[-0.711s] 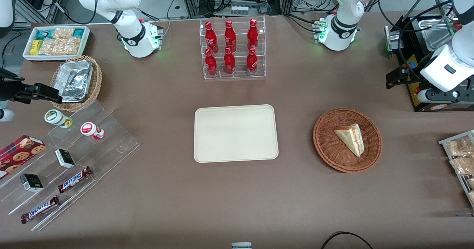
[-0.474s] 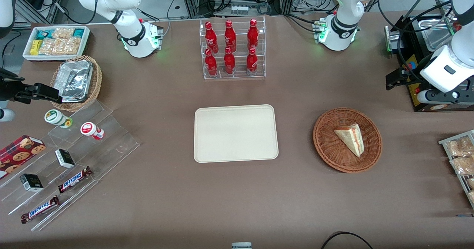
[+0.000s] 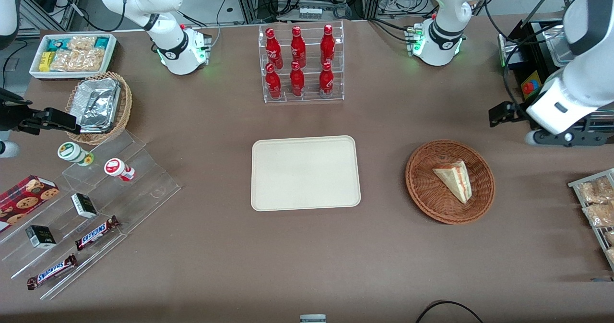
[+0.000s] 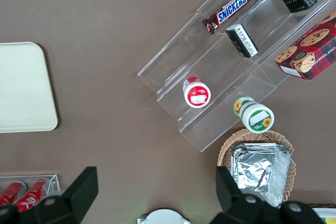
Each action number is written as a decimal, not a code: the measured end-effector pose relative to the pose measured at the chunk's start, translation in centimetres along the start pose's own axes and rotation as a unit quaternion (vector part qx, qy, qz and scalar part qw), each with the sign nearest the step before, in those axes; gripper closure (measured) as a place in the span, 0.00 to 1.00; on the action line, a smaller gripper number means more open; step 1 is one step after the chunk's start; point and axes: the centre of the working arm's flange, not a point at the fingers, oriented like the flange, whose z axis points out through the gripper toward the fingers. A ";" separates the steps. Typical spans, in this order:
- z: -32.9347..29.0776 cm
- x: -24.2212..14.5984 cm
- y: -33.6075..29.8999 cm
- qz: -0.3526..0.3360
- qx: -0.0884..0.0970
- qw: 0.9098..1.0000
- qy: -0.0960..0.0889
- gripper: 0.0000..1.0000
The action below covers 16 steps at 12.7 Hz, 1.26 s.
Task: Place sandwich from basket to tray
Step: 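Move the left gripper over the sandwich in the wicker basket, then lower the open left gripper around the wrapped sandwich and close it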
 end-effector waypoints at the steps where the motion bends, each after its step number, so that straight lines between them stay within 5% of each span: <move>1: 1.4 0.3 0.0 0.000 0.000 1.000 0.002 0.00; 12: 14.0 0.9 0.2 0.001 -0.002 0.998 0.058 0.00; 16: 15.7 0.7 0.2 -0.042 -0.006 0.997 0.065 0.00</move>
